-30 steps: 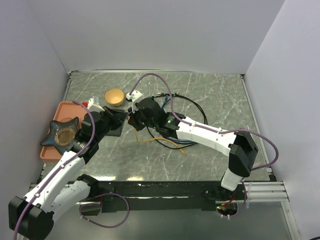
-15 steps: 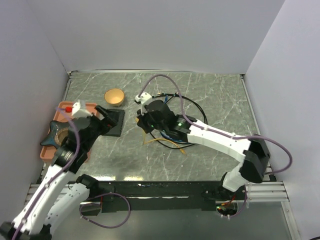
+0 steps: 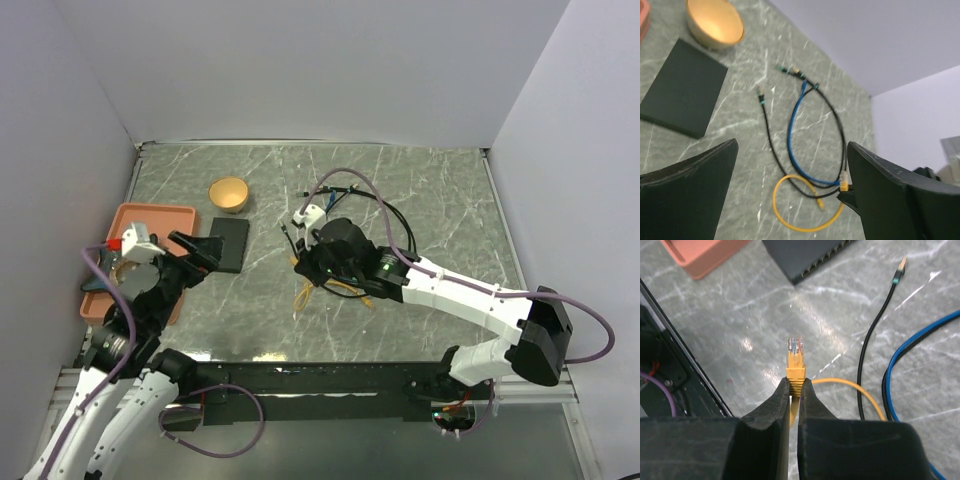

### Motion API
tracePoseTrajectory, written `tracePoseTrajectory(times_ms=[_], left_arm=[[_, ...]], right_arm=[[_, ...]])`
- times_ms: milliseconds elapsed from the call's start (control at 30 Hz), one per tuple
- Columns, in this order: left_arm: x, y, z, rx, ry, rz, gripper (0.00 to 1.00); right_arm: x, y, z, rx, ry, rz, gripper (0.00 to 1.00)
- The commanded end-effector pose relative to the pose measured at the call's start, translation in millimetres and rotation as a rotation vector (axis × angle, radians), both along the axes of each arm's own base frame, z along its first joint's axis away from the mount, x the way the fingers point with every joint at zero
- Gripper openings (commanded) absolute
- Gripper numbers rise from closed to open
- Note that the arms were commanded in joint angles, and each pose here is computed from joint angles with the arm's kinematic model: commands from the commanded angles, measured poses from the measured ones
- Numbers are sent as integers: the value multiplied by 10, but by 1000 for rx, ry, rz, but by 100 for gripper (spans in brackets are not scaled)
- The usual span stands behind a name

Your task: Insert the plug into the switch port

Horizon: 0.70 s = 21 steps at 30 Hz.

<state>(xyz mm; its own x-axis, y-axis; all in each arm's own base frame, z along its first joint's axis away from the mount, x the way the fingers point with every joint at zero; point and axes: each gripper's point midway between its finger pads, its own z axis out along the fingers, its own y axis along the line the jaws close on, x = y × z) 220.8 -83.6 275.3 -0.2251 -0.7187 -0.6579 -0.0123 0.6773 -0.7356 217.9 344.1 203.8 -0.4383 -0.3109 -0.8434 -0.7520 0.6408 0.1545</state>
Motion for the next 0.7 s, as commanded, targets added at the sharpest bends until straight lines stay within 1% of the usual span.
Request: tracePoseTrajectory(times_ms=[0,133,333,433,533,667], left_arm=[[87,-124,-207,29,83,-43,96],[64,-56,-283,78,128,-23,96],[-23,116,-219,98,91,38,96],[-12,174,-227,122,79,62,96],[12,179,-170,141,90,65,96],[67,111,-110,149,93,38,96]], right_arm=[[-19,-59,195,56,-35,-2,0],[-56,-21,163,75,-18,34,0],[-40,138,162,48,1,85,0],[-37,203,218,69,7,99,0],[-76,196,317,110,3,99,0],[-115,138,335,132,7,89,0]])
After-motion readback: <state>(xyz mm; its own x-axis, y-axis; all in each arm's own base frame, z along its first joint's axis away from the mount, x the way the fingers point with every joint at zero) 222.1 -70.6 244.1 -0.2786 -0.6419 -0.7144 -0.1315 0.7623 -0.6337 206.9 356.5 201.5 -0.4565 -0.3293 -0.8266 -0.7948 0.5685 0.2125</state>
